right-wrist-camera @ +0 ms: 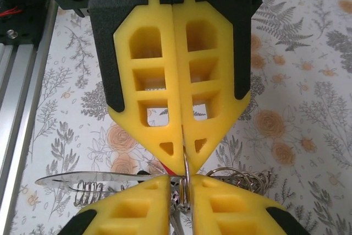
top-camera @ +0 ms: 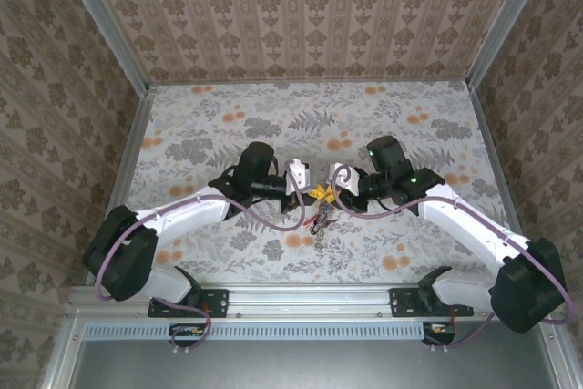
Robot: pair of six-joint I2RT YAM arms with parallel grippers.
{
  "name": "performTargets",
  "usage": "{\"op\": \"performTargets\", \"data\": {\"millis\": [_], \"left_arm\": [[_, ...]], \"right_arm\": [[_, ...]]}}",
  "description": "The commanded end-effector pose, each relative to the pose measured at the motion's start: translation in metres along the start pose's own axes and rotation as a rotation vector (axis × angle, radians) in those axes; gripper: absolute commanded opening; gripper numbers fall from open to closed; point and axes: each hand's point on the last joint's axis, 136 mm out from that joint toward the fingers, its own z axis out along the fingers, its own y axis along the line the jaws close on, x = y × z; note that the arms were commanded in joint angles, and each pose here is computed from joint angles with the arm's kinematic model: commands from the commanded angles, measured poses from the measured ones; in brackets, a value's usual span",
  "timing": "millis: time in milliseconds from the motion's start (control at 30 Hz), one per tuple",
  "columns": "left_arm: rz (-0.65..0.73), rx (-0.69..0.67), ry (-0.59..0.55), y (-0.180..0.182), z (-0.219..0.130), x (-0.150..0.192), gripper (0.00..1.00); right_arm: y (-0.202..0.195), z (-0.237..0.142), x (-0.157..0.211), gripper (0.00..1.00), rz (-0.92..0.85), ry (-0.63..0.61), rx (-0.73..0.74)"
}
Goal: Put the keys on the keyring
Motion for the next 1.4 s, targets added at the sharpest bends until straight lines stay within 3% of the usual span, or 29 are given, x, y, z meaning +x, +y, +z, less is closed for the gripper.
{"op": "performTargets", "data": {"millis": [0, 233, 367, 567, 733, 967, 1033, 1167, 1367], "left_arm": [[0.012, -0.014, -0.093, 0.002, -0.002, -0.015, 0.00], [-0.011, -0.027, -0.202, 0.003, -0.004, -0.026, 0.00], [-0.032, -0.040, -0.249, 0.006, -0.007, -0.029, 0.00], [-0.048, -0.063, -0.275, 0.008, -0.011, -0.029, 0.00], [-0.060, -0.077, -0.292, 0.010, -0.015, -0.030, 0.00], [-0.068, -0.081, -0.303, 0.011, -0.015, -0.032, 0.00], [-0.072, -0.081, -0.291, 0.011, -0.014, -0.030, 0.00], [-0.054, -0.074, -0.227, 0.009, -0.011, -0.025, 0.11], [0.015, -0.010, -0.045, -0.003, -0.002, -0.013, 0.18]], "right_arm": [[-0.003, -0.004, -0.005, 0.19, -0.028, -0.043, 0.055], [-0.005, -0.005, -0.014, 0.20, -0.019, -0.143, 0.103], [-0.006, -0.005, -0.012, 0.15, -0.004, -0.154, 0.110], [-0.009, -0.009, -0.014, 0.10, 0.000, -0.182, 0.137], [-0.011, -0.012, -0.013, 0.12, -0.004, -0.182, 0.151], [-0.013, -0.013, -0.017, 0.00, -0.002, -0.187, 0.154], [-0.014, -0.014, -0.018, 0.00, -0.004, -0.178, 0.153], [-0.011, -0.017, -0.019, 0.00, -0.001, -0.131, 0.119], [-0.007, -0.019, -0.021, 0.00, -0.002, -0.090, 0.074]]}}
